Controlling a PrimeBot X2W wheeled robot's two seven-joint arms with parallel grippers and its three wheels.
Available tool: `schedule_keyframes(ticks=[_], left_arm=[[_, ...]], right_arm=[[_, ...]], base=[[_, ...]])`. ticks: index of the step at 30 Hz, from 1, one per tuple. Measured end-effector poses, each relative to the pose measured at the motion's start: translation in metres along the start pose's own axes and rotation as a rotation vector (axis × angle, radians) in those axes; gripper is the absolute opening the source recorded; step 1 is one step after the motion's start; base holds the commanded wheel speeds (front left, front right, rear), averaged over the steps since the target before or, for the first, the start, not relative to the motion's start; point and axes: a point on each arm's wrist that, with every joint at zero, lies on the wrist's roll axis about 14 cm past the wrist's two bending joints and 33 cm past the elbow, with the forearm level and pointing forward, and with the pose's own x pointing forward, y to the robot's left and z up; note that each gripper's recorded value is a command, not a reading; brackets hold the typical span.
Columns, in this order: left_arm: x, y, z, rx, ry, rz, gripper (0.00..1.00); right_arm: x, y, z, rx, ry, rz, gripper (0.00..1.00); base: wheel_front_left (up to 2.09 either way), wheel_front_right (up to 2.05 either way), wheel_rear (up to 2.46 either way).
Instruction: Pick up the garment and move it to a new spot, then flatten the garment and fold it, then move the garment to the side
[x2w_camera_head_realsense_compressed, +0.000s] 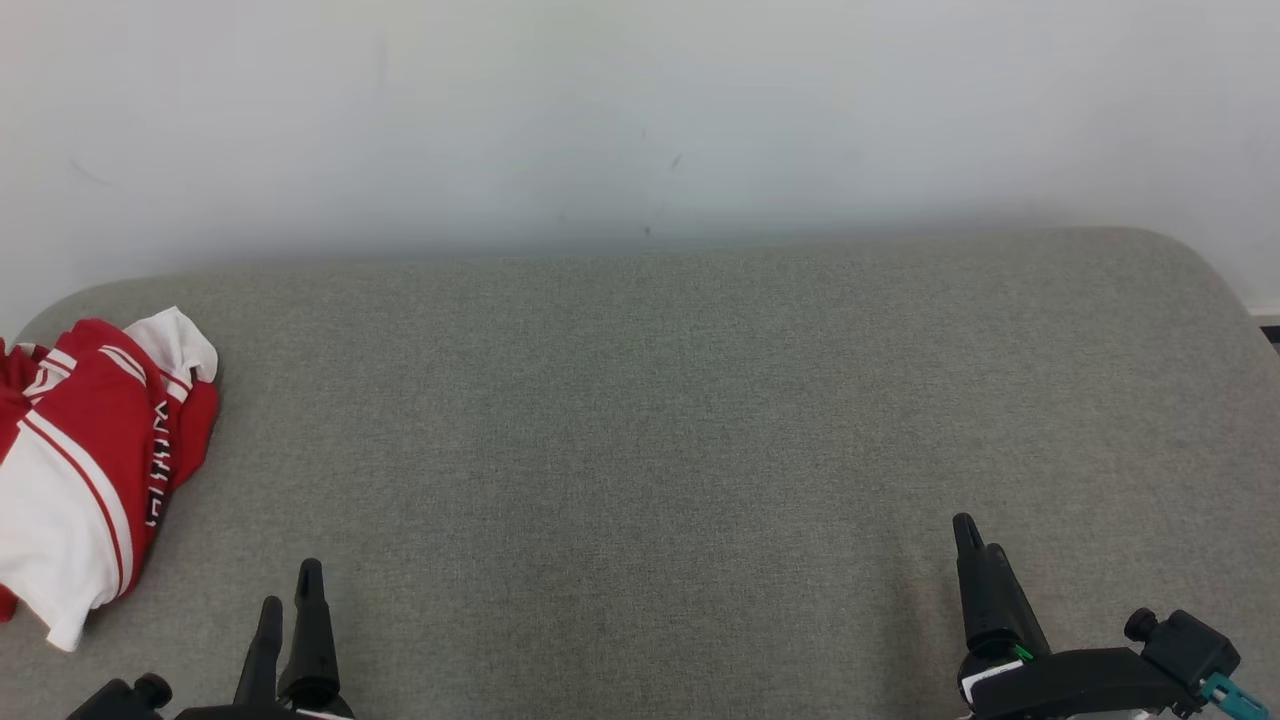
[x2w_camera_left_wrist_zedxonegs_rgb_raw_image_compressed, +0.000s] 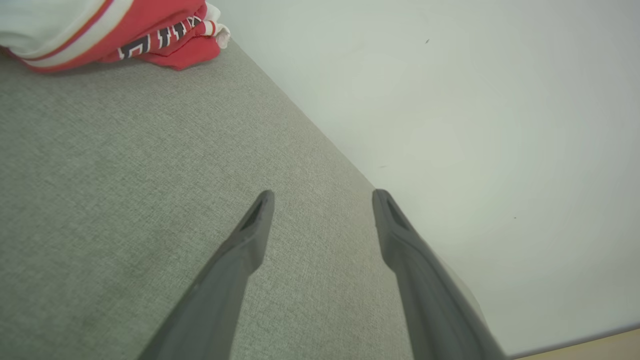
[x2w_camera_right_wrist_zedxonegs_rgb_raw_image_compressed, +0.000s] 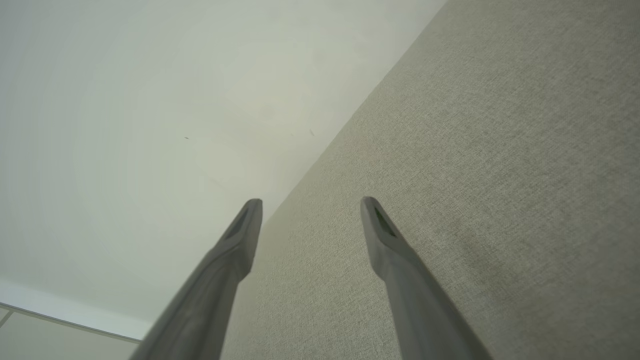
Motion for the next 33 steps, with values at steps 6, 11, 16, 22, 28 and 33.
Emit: schedule_keyframes(ticks=[6, 11, 16, 22, 28, 33], left_arm=[[-0.001, -0.002, -0.004, 0.122, 0.005, -0.007, 1.0], [-0.001, -0.006, -0.006, 0.213, 0.009, -0.021, 1.0], [-0.001, -0.009, -0.005, 0.3, 0.0, -0.031, 1.0], [-0.001, -0.011, -0.004, 0.39, -0.007, -0.038, 1.0], [-0.002, -0.013, -0.003, 0.46, -0.019, -0.046, 1.0], [-0.003, -0.015, -0.004, 0.511, -0.025, -0.056, 1.0]], right_arm=[[-0.001, 0.001, 0.002, -0.123, -0.008, 0.008, 1.0], [-0.001, 0.002, 0.002, -0.205, -0.012, 0.016, 1.0], [-0.002, 0.005, 0.002, -0.294, -0.016, 0.029, 1.0], [-0.003, 0.006, 0.001, -0.375, -0.019, 0.038, 1.0], [-0.004, 0.008, 0.001, -0.448, -0.025, 0.051, 1.0], [-0.005, 0.011, 0.0, -0.505, -0.026, 0.064, 1.0]], base=[[0.0, 0.0, 0.0], [0.0, 0.0, 0.0], [0.0, 0.0, 0.0], [0.0, 0.0, 0.0], [0.0, 0.0, 0.0], [0.0, 0.0, 0.0]])
